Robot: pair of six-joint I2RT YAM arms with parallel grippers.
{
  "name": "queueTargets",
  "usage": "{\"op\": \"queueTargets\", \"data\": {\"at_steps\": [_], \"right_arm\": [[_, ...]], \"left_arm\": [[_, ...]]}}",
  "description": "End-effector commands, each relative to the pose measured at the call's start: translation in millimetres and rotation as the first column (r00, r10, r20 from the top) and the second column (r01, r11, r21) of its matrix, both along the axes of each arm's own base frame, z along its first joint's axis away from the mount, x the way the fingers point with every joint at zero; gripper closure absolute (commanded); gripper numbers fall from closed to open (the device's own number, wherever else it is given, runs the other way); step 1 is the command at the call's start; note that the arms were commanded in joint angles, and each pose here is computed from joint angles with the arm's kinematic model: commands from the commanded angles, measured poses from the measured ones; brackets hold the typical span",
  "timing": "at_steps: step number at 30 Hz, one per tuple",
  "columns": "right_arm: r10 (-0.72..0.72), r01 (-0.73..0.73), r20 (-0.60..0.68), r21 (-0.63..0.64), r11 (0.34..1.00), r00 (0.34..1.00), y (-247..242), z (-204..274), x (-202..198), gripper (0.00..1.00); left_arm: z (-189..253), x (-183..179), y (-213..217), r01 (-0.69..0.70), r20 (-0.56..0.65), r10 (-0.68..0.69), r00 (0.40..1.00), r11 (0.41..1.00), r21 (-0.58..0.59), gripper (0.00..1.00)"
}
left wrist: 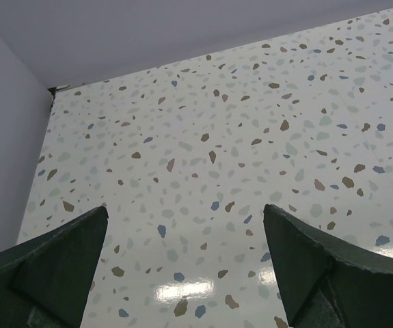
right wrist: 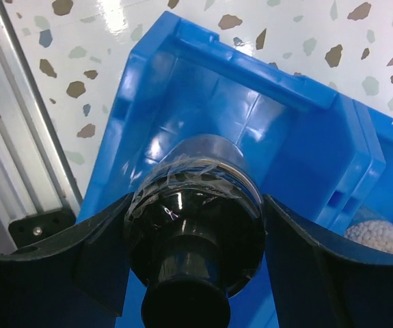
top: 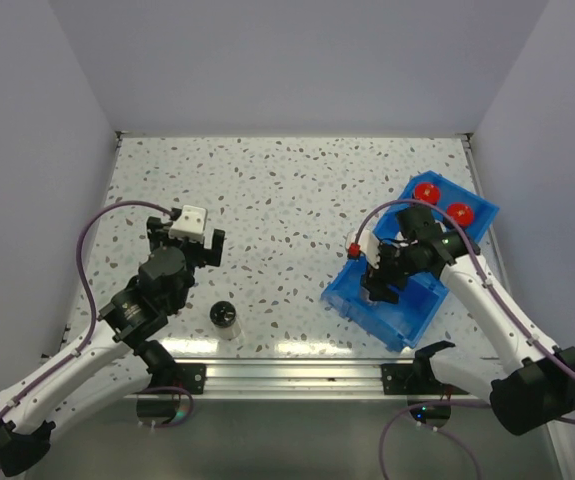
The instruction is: Organize the condiment bottles
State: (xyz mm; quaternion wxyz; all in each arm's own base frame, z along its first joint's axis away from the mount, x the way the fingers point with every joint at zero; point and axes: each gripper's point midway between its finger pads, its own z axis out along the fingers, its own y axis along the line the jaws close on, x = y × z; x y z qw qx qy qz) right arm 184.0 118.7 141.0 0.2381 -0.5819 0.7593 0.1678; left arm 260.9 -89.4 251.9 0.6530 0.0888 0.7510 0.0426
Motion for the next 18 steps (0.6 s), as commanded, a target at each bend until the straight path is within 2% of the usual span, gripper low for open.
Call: {"op": "queueTargets", "data": {"at_steps": [1,7,10,16,18], "right_arm": [[-0.013,0.012,0.082,0.022,1.000,0.997,8,-1,31,0.85],[0.008,-0.009,0.069,0.027,1.000,0.998,17,-20,49,0.60],[0.020,-0.022,0.073,0.033,0.999,0.997,20,-24,54,0.54],[0.021,-0.024,0.071,0.029,0.999,0.997,19,-32,52,0.34],[0.023,-0.025,0.066,0.031,0.999,0.998,19,-33,49,0.31]], "left_arm": [[11,3,-2,0.002,0.039,0.000,0.999,0.999,-0.044,0.00],[9,4,-6,0.015,0.033,-0.014,0.999,0.999,-0.039,0.00],[8,3,-5,0.014,0.030,-0.012,0.999,0.999,-0.036,0.00],[8,3,-6,0.020,0.031,-0.019,0.999,0.999,-0.036,0.00],[8,4,-7,0.023,0.031,-0.022,0.999,0.999,-0.037,0.00]]}}
